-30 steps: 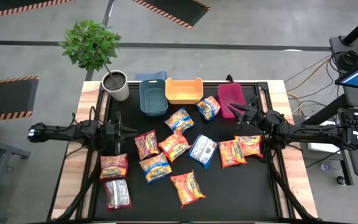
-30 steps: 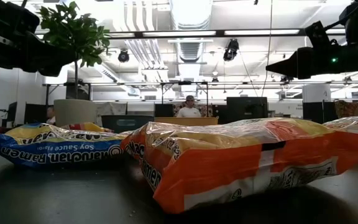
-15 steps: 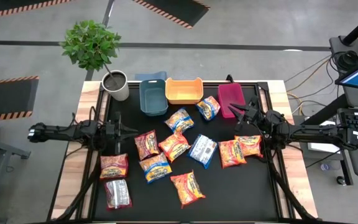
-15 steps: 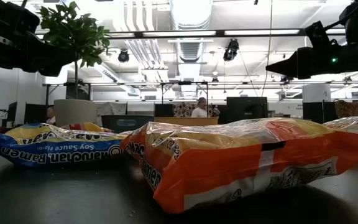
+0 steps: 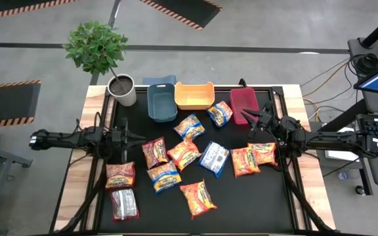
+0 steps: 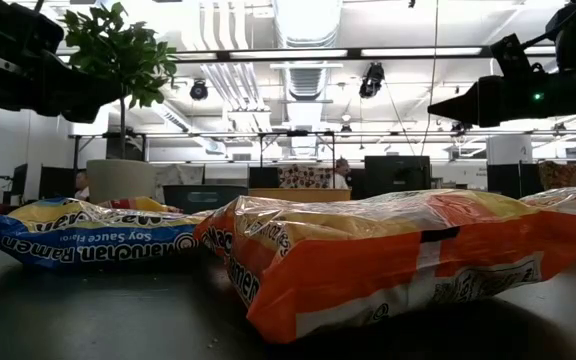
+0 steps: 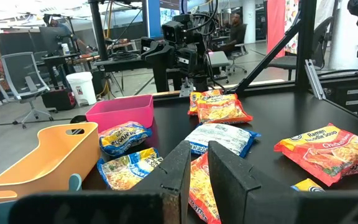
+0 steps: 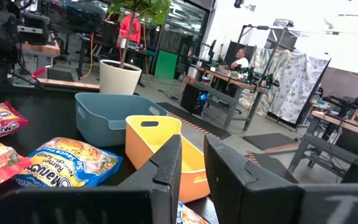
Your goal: Sort Maruchan noodles
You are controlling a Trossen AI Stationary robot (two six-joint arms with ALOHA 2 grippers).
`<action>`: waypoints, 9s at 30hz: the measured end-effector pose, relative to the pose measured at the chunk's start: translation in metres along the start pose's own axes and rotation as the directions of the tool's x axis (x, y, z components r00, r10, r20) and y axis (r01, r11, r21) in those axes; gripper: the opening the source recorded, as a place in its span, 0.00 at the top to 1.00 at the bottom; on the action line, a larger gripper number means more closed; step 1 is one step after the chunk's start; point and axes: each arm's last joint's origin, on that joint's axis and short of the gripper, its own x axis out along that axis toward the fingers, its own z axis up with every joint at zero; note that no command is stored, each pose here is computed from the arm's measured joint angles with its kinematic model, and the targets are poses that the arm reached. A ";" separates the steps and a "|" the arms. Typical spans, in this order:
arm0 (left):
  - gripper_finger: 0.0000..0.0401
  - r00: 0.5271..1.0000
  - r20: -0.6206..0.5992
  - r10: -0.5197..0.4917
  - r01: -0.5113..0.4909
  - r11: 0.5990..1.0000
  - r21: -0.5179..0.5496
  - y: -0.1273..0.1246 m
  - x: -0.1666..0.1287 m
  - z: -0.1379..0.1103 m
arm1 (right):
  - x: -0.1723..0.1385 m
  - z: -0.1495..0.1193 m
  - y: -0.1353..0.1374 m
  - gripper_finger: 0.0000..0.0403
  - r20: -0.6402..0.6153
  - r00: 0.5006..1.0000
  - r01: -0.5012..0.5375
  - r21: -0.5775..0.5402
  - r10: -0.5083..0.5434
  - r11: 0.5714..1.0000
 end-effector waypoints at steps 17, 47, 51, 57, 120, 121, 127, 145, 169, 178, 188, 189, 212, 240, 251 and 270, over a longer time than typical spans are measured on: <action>0.90 1.000 0.000 0.000 0.000 1.000 0.000 0.000 0.000 0.000 | 0.000 0.000 0.000 0.85 0.000 1.000 0.000 0.000 0.000 1.000; 0.90 0.962 0.268 0.057 -0.024 0.992 -0.127 0.004 -0.004 0.026 | 0.000 -0.001 0.001 0.85 -0.011 1.000 -0.007 0.372 0.012 0.928; 0.90 0.920 0.385 0.078 0.068 0.934 -0.351 0.006 -0.008 0.038 | 0.000 -0.002 0.002 0.85 -0.018 0.999 -0.019 0.571 0.036 0.821; 0.90 0.842 0.529 0.106 0.157 0.890 -0.429 0.009 -0.015 0.052 | 0.000 0.002 0.002 0.85 0.027 0.997 -0.069 0.662 0.068 0.746; 0.90 0.681 -0.684 -0.261 -0.091 0.897 -0.433 -0.035 0.151 0.104 | 0.086 0.080 0.017 0.85 -0.018 0.974 -0.198 0.398 0.224 0.896; 0.90 0.659 -0.705 -0.262 -0.095 0.901 -0.424 -0.036 0.151 0.103 | 0.086 0.080 0.018 0.85 -0.017 0.974 -0.199 0.404 0.225 0.893; 0.90 0.558 -0.789 -0.257 -0.102 0.922 -0.373 -0.040 0.148 0.095 | 0.086 0.080 0.018 0.85 -0.025 0.973 -0.193 0.452 0.228 0.871; 0.58 0.413 -0.907 0.085 -0.170 0.985 0.015 -0.029 0.135 0.079 | 0.085 0.080 0.020 0.85 -0.022 0.971 -0.204 0.452 0.239 0.868; 0.50 0.670 -0.741 0.040 -0.156 0.984 -0.088 -0.012 0.119 0.009 | 0.085 0.077 0.021 0.85 -0.053 0.967 -0.207 0.398 0.248 0.894; 0.50 0.723 -0.668 0.178 -0.326 0.940 -0.102 -0.007 0.101 -0.004 | 0.085 0.077 0.021 0.85 -0.053 0.967 -0.208 0.391 0.248 0.897; 0.50 0.686 -0.712 0.149 -0.353 0.924 -0.147 -0.008 0.102 -0.008 | 0.085 0.077 0.021 0.85 -0.052 0.968 -0.209 0.383 0.247 0.900; 0.50 0.682 -0.717 0.145 -0.353 0.924 -0.148 -0.008 0.101 -0.009 | 0.085 0.077 0.021 0.85 -0.052 0.968 -0.210 0.383 0.247 0.900; 0.50 0.724 -0.674 0.148 -0.372 0.906 -0.201 -0.013 0.109 -0.043 | 0.085 0.078 0.021 0.85 -0.050 0.968 -0.211 0.371 0.247 0.904; 0.99 0.754 -0.648 0.106 -0.322 0.919 -0.225 -0.017 0.110 -0.041 | 0.085 0.078 0.021 0.85 -0.049 0.968 -0.212 0.367 0.246 0.906; 1.00 0.899 -0.388 0.201 -0.259 0.960 -0.103 -0.009 0.117 0.028 | 0.085 0.078 0.021 0.85 -0.049 0.968 -0.213 0.360 0.246 0.908; 1.00 0.655 -0.296 0.695 -0.408 0.655 0.637 0.087 0.168 0.087 | 0.085 0.078 0.021 0.85 -0.049 0.968 -0.213 0.358 0.246 0.909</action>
